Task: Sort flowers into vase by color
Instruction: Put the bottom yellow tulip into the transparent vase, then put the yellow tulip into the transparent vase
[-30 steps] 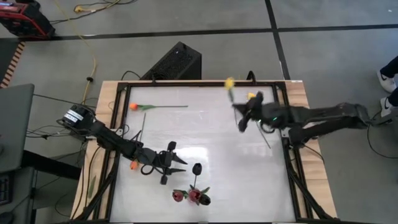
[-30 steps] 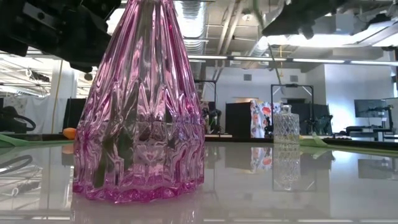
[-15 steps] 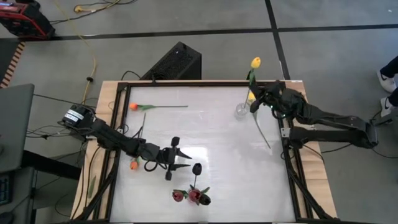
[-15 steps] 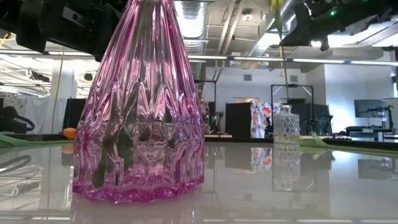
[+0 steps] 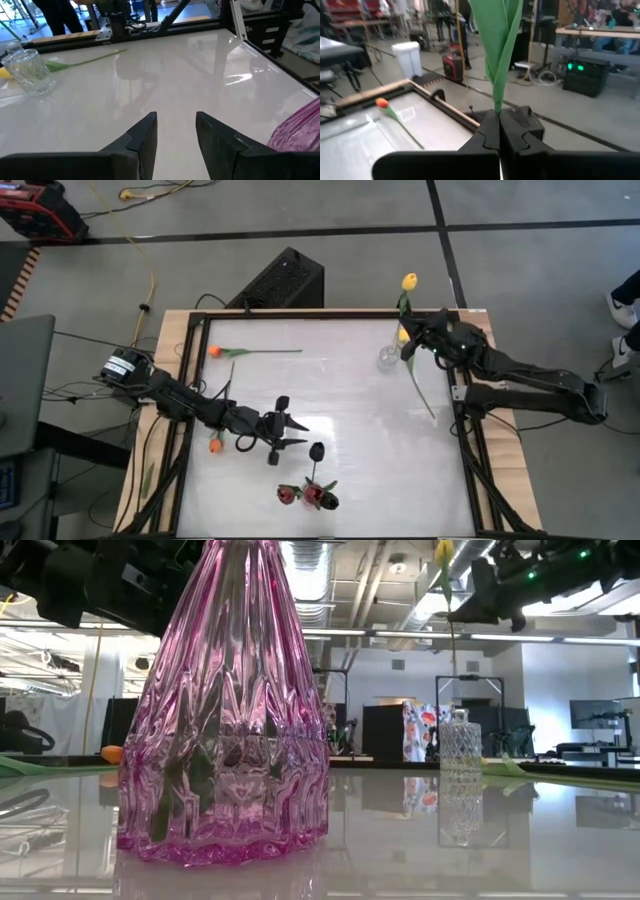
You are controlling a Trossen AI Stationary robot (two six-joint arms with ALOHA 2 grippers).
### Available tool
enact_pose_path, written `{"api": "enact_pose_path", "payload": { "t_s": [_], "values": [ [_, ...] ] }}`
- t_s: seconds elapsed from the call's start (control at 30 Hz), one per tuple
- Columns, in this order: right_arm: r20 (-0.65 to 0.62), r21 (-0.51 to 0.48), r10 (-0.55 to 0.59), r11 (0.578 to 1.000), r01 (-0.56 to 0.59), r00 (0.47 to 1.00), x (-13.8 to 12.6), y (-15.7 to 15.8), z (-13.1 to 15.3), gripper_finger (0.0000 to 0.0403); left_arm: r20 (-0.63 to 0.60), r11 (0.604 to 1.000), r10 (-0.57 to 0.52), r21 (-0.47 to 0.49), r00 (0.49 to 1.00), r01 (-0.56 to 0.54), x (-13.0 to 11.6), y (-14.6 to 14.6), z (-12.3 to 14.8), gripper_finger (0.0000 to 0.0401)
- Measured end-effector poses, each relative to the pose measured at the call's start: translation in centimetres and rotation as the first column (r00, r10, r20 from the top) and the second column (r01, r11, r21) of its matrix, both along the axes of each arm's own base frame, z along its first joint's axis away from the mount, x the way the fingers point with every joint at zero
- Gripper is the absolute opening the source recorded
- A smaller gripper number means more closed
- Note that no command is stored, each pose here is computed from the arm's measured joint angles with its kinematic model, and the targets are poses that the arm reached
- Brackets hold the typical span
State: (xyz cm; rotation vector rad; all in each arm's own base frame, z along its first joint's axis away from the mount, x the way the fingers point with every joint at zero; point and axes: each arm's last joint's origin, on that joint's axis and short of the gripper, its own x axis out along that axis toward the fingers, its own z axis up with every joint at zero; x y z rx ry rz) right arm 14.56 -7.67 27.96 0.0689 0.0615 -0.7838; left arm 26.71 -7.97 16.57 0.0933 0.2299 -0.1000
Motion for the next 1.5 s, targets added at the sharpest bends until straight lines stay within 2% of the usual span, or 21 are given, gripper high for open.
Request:
{"api": "enact_pose_path", "payload": {
  "t_s": [0.2, 0.67, 0.93, 1.13, 1.27, 1.37, 1.5],
  "values": [
    [0.023, -0.028, 0.002, 1.000, -0.002, 1.000, 0.0, -0.2, 0.4, 0.0015, -0.017, 1.000, 0.001, -0.004, 1.000, -0.001, 0.0, 0.0, -0.2, 0.0125],
    [-0.064, 0.046, -0.006, 0.999, 0.009, 0.998, 1.5, -1.1, -1.4, 0.0016, -0.021, 1.000, 0.002, -0.008, 1.000, -0.002, 0.0, 0.0, -0.2, 0.0125],
    [-0.184, 0.124, 0.000, 0.992, 0.023, 0.983, 1.4, -1.0, -2.9, 0.0093, -0.021, 1.000, 0.002, -0.010, 1.000, -0.002, 0.0, 0.0, -0.2, 0.0125],
    [-0.247, 0.181, 0.006, 0.983, 0.040, 0.969, 0.4, -0.5, -3.2, 0.0131, -0.021, 1.000, 0.002, -0.010, 1.000, -0.002, 0.0, 0.0, -0.2, 0.0125],
    [-0.322, 0.267, 0.008, 0.960, 0.082, 0.947, -0.6, 0.0, -2.9, 0.0153, -0.022, 1.000, 0.002, -0.010, 1.000, -0.002, 0.0, 0.0, -0.2, 0.0125],
    [-0.384, 0.357, 0.043, 0.928, 0.105, 0.922, -1.4, 0.4, -2.8, 0.0166, -0.022, 1.000, 0.002, -0.010, 1.000, -0.002, -0.1, 0.0, -0.2, 0.0125],
    [-0.422, 0.505, 0.117, 0.854, 0.126, 0.899, -2.1, 1.1, -3.5, 0.0175, -0.022, 1.000, 0.001, -0.005, 1.000, -0.001, -0.1, 0.0, -0.2, 0.0125]
  ]
}}
